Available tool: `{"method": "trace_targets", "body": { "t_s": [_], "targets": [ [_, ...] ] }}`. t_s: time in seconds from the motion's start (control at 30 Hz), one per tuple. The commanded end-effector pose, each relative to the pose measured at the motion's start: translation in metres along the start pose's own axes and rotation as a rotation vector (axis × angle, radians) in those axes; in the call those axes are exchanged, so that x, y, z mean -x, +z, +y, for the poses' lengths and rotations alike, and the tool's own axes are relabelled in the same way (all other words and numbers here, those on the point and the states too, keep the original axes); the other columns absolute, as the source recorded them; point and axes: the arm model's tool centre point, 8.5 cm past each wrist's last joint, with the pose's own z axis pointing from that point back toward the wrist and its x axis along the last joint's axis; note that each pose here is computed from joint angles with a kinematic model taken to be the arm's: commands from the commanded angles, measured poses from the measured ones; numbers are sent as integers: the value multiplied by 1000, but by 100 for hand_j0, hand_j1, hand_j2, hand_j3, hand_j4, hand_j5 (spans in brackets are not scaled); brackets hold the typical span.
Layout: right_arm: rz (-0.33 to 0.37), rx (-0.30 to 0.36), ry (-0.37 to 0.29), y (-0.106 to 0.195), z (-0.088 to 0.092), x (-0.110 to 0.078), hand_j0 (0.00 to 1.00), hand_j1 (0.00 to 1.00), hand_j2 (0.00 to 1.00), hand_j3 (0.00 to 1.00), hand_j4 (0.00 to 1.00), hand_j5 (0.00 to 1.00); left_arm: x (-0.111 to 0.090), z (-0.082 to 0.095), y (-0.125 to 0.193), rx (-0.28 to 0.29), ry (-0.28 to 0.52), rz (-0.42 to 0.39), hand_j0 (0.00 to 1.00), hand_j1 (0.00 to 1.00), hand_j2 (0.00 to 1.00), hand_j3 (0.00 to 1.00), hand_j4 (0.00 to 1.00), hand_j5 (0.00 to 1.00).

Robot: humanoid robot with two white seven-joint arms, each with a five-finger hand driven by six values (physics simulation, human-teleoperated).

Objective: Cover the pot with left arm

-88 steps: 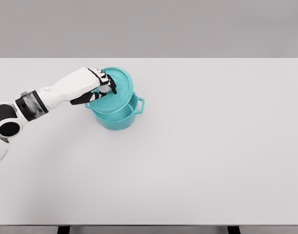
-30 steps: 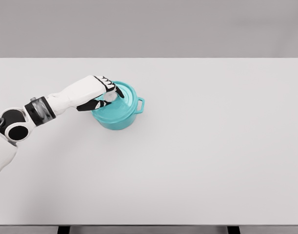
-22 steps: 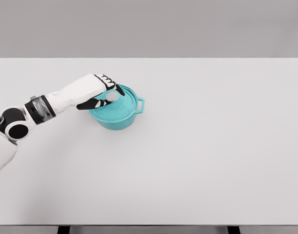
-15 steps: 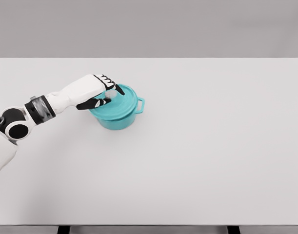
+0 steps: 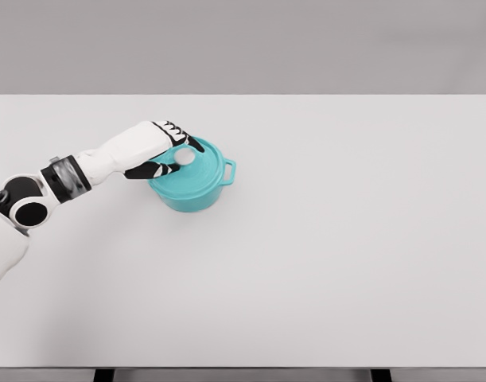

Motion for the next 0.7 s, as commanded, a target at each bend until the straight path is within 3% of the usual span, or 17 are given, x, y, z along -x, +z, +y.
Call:
{"method": "trace_targets", "body": {
  "t_s": [0.0,0.67],
  "targets": [
    [0,0,0,0,0,0,100,100,100,100,100,100,0,0,0,-6,8,0,72,72,72,72,72,72],
    [0,0,0,0,0,0,100,100,100,100,100,100,6,11,7,-23,-7,17,73,73,73,73,73,73]
  ]
}}
